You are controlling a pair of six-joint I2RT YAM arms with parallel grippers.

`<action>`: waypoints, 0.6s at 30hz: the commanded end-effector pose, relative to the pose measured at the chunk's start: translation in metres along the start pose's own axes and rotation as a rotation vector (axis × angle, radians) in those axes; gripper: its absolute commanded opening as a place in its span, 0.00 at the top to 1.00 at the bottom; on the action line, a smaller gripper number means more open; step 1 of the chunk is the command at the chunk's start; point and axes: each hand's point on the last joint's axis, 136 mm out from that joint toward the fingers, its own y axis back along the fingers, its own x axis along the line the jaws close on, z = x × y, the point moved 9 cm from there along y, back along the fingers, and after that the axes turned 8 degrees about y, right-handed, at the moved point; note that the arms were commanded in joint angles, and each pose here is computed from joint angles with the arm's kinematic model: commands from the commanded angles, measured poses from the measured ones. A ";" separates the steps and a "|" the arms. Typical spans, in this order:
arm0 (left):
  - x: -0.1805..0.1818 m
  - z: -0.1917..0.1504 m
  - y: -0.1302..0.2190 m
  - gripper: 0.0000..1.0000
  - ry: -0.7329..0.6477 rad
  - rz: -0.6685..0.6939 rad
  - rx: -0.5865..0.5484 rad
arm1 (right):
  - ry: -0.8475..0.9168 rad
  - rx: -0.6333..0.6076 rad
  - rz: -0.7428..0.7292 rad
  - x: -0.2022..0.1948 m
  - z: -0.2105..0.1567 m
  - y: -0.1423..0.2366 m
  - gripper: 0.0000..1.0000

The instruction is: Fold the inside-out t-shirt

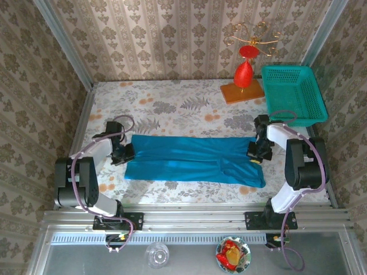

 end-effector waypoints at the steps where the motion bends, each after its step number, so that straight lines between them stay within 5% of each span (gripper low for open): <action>1: -0.013 0.003 0.018 0.91 -0.047 -0.059 -0.053 | -0.034 -0.022 -0.201 -0.031 0.003 0.027 1.00; 6: -0.016 0.001 0.020 0.93 -0.053 -0.055 -0.031 | -0.083 -0.080 -0.422 -0.057 0.002 0.061 1.00; 18: -0.067 -0.023 -0.026 0.98 -0.146 -0.173 0.124 | 0.068 -0.073 0.043 0.042 -0.024 0.084 1.00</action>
